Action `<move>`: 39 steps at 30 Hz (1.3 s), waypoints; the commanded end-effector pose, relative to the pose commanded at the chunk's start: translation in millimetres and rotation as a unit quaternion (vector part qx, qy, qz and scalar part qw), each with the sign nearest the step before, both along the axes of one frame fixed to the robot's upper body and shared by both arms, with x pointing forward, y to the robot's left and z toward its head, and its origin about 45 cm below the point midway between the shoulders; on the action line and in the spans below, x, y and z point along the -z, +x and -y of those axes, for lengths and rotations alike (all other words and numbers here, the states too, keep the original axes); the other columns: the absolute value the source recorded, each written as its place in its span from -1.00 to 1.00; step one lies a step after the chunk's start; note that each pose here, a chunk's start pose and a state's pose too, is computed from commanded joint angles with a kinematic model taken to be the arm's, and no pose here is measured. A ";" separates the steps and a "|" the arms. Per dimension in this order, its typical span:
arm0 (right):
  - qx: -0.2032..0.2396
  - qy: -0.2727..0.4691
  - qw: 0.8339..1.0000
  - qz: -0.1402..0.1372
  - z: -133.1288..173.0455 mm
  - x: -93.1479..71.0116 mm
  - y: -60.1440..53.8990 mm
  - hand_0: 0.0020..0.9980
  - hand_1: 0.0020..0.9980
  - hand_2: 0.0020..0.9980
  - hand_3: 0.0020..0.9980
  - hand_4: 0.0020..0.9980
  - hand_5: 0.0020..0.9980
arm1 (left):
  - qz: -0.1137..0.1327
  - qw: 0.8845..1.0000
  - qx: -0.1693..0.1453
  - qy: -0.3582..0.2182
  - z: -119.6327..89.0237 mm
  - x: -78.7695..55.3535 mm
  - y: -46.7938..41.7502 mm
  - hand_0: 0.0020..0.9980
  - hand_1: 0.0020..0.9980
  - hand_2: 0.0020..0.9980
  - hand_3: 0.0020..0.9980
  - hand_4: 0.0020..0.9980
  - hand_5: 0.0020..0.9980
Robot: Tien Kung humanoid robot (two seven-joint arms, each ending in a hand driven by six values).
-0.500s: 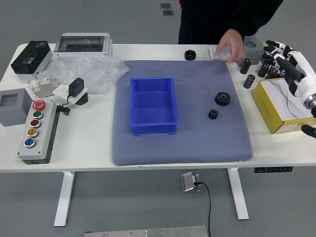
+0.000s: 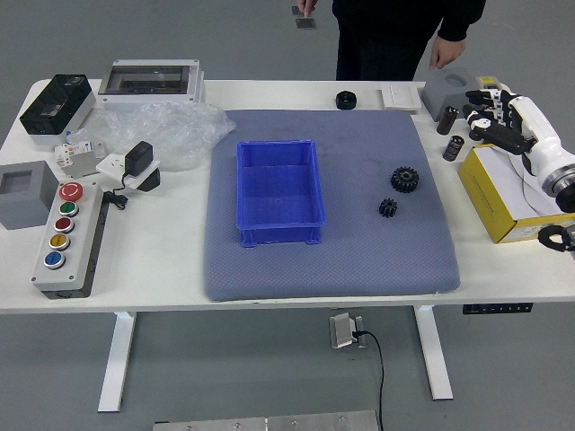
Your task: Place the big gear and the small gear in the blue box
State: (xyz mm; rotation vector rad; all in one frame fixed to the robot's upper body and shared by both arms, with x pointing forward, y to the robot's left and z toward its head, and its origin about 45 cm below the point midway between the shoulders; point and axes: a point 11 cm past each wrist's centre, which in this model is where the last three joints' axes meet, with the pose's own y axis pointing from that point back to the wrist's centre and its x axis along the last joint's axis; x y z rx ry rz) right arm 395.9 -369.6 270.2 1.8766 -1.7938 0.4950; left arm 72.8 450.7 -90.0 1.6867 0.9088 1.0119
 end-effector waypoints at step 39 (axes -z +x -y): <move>-0.094 -0.414 0.902 -0.072 -73.3 53.6 48.0 0.72 0.55 0.75 0.60 0.18 -0.51 | -0.003 1.000 0.000 -0.001 1.5 1.0 -2.7 0.67 0.59 0.59 0.53 0.34 -0.28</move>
